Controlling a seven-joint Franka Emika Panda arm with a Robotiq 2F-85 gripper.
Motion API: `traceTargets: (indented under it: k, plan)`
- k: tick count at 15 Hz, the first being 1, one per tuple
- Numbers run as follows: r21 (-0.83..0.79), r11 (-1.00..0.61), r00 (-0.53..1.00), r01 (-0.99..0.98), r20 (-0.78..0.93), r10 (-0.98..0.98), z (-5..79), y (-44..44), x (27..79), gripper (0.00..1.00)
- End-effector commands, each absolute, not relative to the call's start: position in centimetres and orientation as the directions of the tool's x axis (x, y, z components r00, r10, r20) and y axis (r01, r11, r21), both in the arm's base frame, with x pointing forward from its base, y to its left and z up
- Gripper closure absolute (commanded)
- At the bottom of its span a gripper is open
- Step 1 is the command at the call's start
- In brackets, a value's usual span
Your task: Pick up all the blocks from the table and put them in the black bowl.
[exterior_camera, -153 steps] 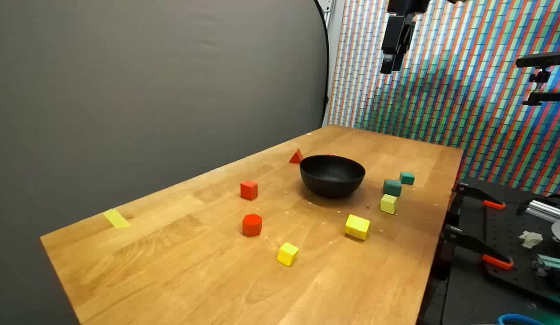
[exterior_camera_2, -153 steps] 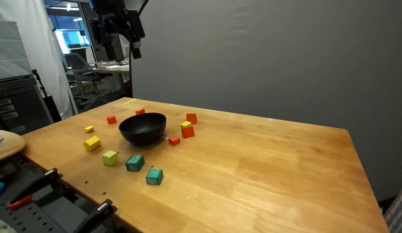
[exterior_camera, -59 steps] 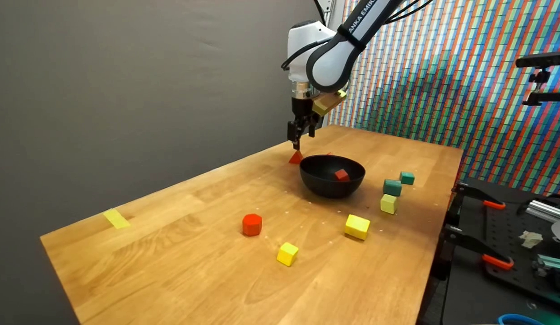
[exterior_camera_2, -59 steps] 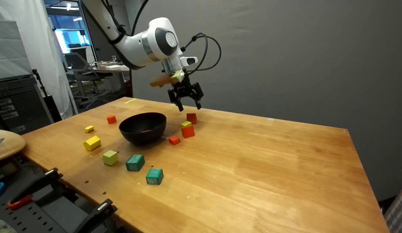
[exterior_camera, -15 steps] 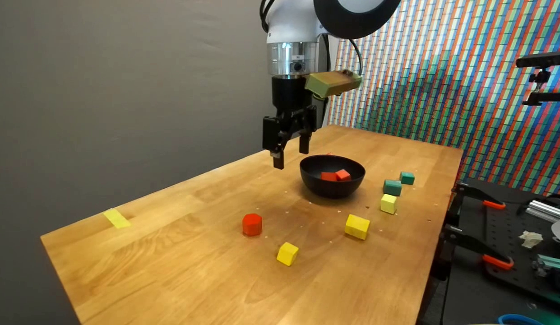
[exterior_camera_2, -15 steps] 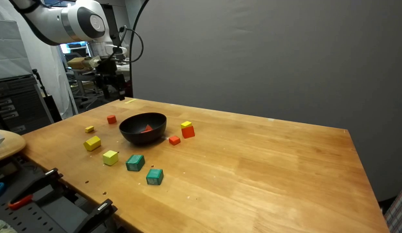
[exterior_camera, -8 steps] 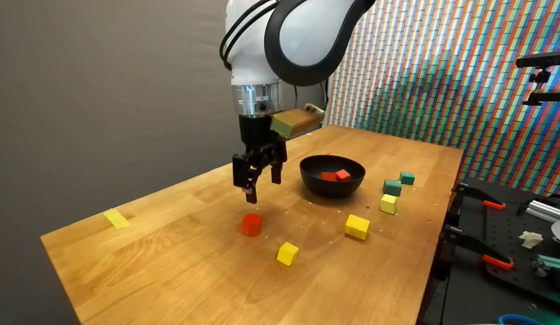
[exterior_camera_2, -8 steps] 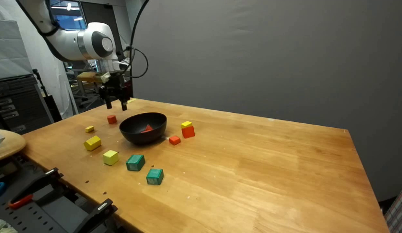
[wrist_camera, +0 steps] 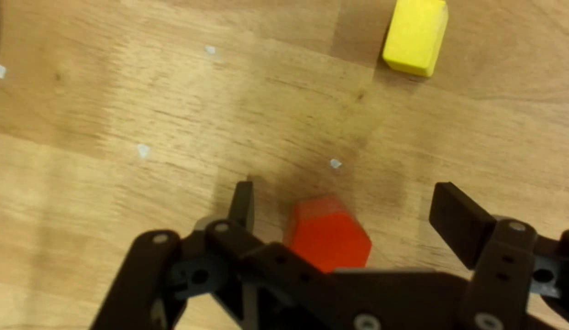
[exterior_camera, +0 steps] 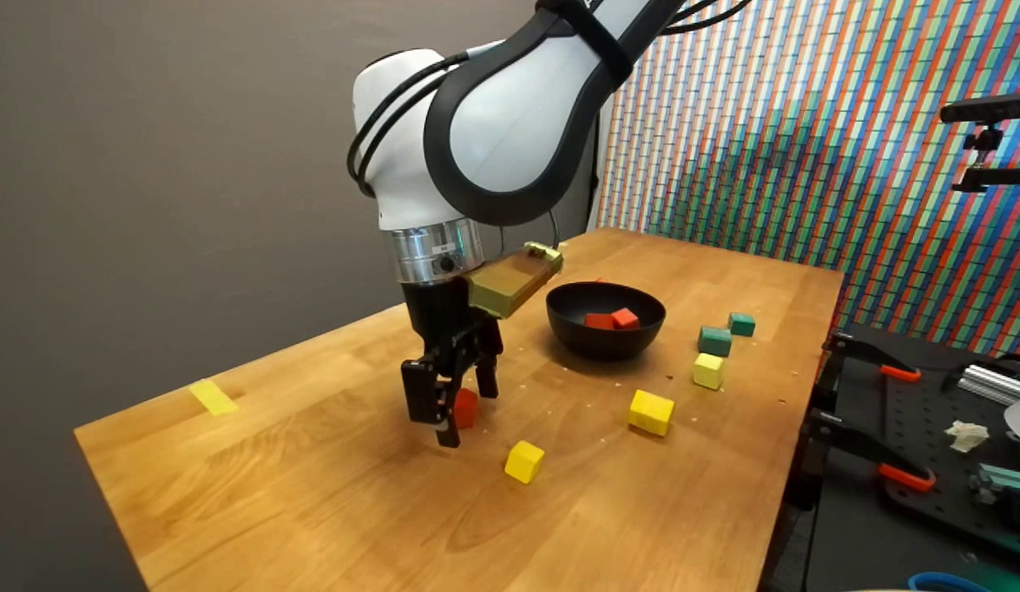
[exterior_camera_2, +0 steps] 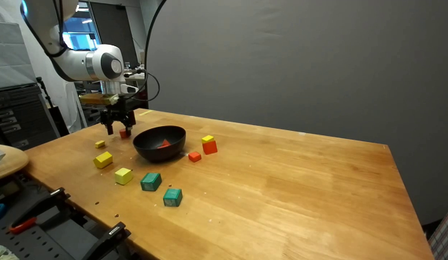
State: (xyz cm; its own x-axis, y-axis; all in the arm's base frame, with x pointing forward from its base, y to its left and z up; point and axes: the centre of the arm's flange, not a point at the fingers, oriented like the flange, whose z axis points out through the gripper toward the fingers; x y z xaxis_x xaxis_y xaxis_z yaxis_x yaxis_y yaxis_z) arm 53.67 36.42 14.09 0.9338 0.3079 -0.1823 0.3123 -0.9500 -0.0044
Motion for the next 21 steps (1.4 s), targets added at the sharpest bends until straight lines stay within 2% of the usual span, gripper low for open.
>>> traceTargets:
  k: [1,6,8,13,18,21]
  plan:
    - [-0.021,-0.945,0.926,0.326,-0.197,0.324,14.3,37.5,55.0,0.35]
    - [0.001,-0.953,0.940,0.302,-0.168,0.297,13.6,36.7,56.4,0.74]
    - [0.003,-0.957,0.946,0.289,-0.154,0.285,14.4,36.0,56.7,0.84]
    - [0.048,-0.968,0.964,0.247,-0.111,0.241,22.3,30.2,55.2,0.84]
    - [0.142,-0.990,1.000,-0.016,-0.018,-0.019,27.5,20.8,55.2,0.84]
    - [0.175,-0.969,0.983,-0.177,-0.016,-0.182,27.4,13.6,54.8,0.84]
